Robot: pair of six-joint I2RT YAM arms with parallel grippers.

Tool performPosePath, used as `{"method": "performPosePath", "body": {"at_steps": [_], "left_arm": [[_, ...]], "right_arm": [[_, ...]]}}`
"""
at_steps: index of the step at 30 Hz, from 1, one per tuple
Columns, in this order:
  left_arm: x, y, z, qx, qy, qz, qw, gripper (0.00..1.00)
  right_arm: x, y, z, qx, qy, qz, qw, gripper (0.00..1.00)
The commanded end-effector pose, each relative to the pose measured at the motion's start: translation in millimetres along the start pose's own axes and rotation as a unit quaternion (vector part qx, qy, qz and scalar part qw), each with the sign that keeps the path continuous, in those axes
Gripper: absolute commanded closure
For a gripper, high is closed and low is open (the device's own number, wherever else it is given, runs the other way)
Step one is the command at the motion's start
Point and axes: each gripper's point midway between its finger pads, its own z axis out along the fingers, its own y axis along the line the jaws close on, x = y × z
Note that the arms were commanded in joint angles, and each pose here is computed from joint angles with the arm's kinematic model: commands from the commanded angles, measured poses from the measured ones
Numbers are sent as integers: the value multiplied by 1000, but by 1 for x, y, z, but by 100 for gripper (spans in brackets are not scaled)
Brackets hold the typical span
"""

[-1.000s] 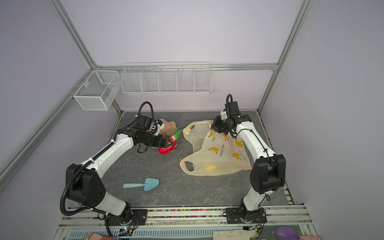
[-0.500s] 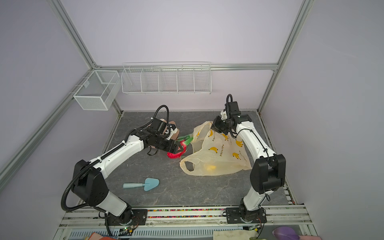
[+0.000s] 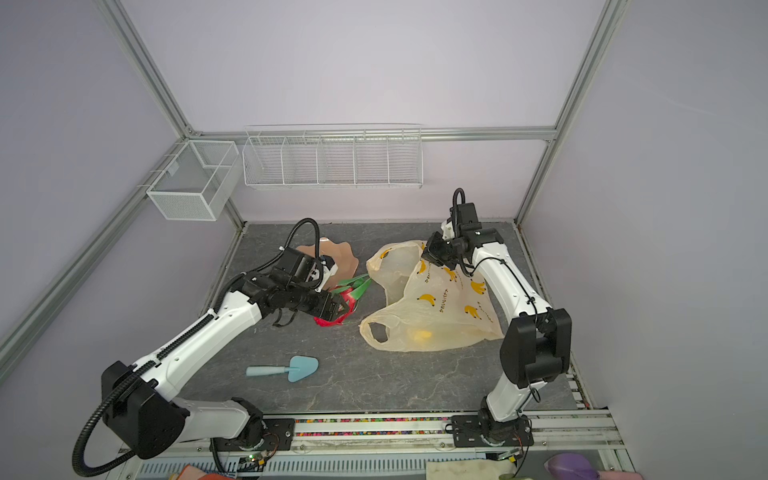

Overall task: Place the fruits into the plastic bag
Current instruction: 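Carry the dragon fruit with the left gripper into the bag opening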

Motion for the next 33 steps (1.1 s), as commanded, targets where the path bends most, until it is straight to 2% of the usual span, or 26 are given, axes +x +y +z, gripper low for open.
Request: {"method": "performPosePath", "body": {"at_steps": [1, 8, 19, 25, 33], "left_arm": [[5, -3, 2, -13, 6, 47, 999, 65], [-12, -11, 23, -24, 25, 98, 995, 67], [-32, -24, 55, -44, 68, 206, 975, 68], [-40, -36, 79, -30, 95, 235, 967, 69], [-62, -48, 107, -1, 112, 245, 963, 70]], "right_arm": [[0, -1, -1, -3, 2, -5, 1000, 93], [0, -1, -1, -3, 3, -5, 1000, 93], [0, -1, -1, -2, 3, -5, 1000, 93], [0, 0, -2, -3, 3, -5, 1000, 93], [1, 0, -2, -2, 3, -5, 1000, 94]]}}
